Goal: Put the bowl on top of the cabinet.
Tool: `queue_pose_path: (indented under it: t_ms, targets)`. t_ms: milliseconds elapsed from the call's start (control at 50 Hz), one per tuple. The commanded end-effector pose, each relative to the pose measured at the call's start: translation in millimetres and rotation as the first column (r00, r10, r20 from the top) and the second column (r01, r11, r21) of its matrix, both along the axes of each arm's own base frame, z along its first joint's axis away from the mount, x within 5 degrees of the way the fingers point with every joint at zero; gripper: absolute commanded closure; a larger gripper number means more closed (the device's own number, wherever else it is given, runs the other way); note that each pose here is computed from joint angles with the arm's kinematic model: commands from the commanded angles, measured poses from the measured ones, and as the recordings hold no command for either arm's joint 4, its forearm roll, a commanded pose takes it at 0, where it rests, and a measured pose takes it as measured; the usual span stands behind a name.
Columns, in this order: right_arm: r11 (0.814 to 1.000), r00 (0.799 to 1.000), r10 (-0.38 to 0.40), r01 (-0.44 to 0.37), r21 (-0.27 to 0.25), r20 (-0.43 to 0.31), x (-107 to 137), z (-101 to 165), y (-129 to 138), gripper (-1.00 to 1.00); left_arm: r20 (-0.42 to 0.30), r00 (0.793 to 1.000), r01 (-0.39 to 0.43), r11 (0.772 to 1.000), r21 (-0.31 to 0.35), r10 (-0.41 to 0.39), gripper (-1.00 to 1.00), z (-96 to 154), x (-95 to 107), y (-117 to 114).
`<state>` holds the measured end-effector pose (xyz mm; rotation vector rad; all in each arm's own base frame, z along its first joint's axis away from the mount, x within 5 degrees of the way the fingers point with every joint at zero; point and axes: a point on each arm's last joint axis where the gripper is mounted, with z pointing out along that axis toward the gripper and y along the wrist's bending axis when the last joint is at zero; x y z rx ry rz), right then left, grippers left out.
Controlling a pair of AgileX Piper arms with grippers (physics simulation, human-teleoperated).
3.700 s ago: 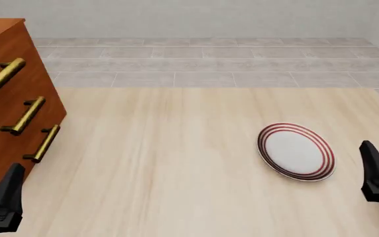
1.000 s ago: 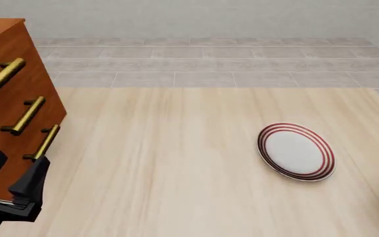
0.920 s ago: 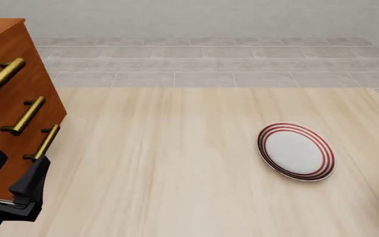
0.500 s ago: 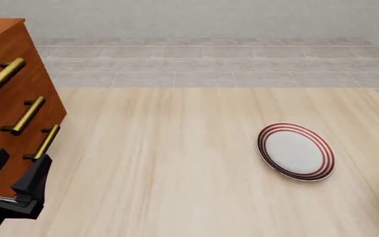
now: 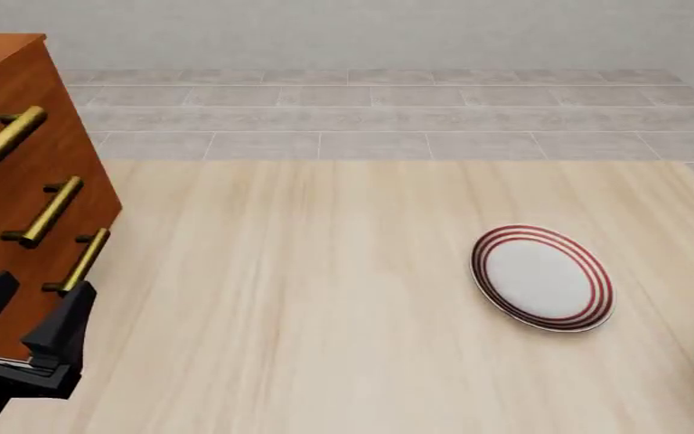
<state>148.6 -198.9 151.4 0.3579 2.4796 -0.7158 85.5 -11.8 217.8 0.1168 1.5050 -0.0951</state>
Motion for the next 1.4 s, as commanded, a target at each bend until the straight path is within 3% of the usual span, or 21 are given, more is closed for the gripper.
queue_pose_path:
  t_ms: [20, 440, 460, 700, 920, 1400]
  targets:
    - [1.000, 1.000, -0.002, 0.003, 0.021, -0.020, -0.2, -11.6, -2.2, -1.00, -0.001, 1.000, -0.001, 1.000, -0.001, 0.001, -1.00, 0.0, -0.1, 0.1]
    - [1.000, 0.998, -0.005, 0.006, 0.020, -0.055, -1.7, -27.2, -15.4, -1.00, -0.002, 1.000, -0.004, 1.000, 0.003, 0.004, -1.00, -0.2, 0.3, 0.3]
    - [1.000, 0.999, -0.004, 0.005, 0.017, -0.054, -1.9, -26.5, -15.2, 1.00, -0.003, 1.000, -0.004, 1.000, 0.002, 0.004, -1.00, -0.2, 0.5, 0.3]
    - [1.000, 0.999, 0.011, -0.010, 0.017, -0.034, -0.7, -16.8, -2.3, 1.00, -0.003, 1.000, -0.002, 1.000, 0.001, 0.002, -1.00, -0.2, 0.8, 0.0]
    - [0.999, 0.999, 0.031, -0.032, 0.019, 0.025, 1.3, 10.3, 22.9, 1.00, -0.002, 1.000, -0.003, 1.000, 0.000, 0.003, -1.00, -0.2, -0.5, 0.3]
    - [0.996, 0.981, 0.052, -0.038, -0.075, 0.186, -8.4, 85.2, 55.2, 1.00, -0.001, 1.000, -0.006, 1.000, -0.006, 0.006, -1.00, -0.2, -2.3, 0.9]
